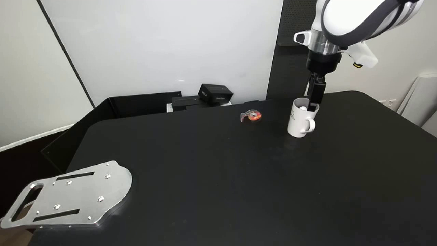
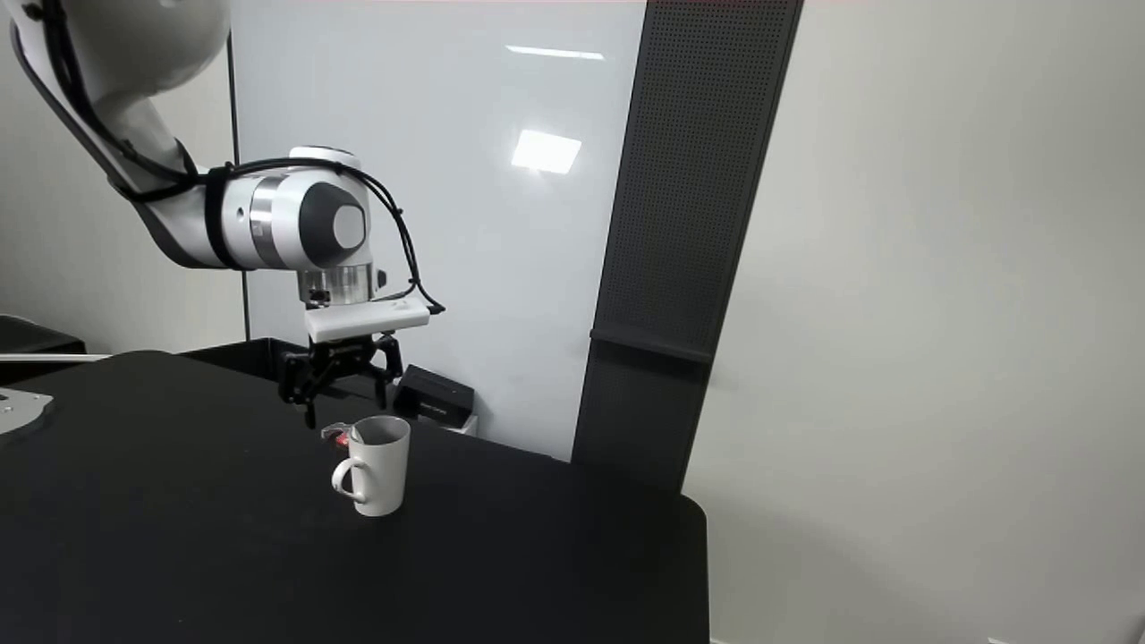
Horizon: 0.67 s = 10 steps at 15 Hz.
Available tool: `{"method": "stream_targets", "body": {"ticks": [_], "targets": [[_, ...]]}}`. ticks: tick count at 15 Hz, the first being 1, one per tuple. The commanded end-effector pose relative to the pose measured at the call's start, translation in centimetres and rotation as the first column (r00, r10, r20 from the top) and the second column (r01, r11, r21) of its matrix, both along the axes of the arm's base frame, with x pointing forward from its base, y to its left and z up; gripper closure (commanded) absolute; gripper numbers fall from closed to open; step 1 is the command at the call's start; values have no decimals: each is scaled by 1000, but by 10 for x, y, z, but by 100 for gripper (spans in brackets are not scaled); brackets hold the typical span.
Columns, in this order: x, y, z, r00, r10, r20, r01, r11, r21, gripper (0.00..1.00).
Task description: Remove the spoon from the mug.
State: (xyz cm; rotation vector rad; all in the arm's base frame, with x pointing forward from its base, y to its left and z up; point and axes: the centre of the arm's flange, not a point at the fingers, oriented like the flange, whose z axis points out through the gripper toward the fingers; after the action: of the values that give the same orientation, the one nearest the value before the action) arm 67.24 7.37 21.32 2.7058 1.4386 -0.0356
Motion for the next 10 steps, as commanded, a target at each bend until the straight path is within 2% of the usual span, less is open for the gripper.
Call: {"method": "stream_targets", "body": {"ticks": [1,10], "targets": [[6,0,-6,1000,-9,2,9,1000,-1,0],[5,0,-23,1000,-8,-23,8,1000,-4,0]]}}
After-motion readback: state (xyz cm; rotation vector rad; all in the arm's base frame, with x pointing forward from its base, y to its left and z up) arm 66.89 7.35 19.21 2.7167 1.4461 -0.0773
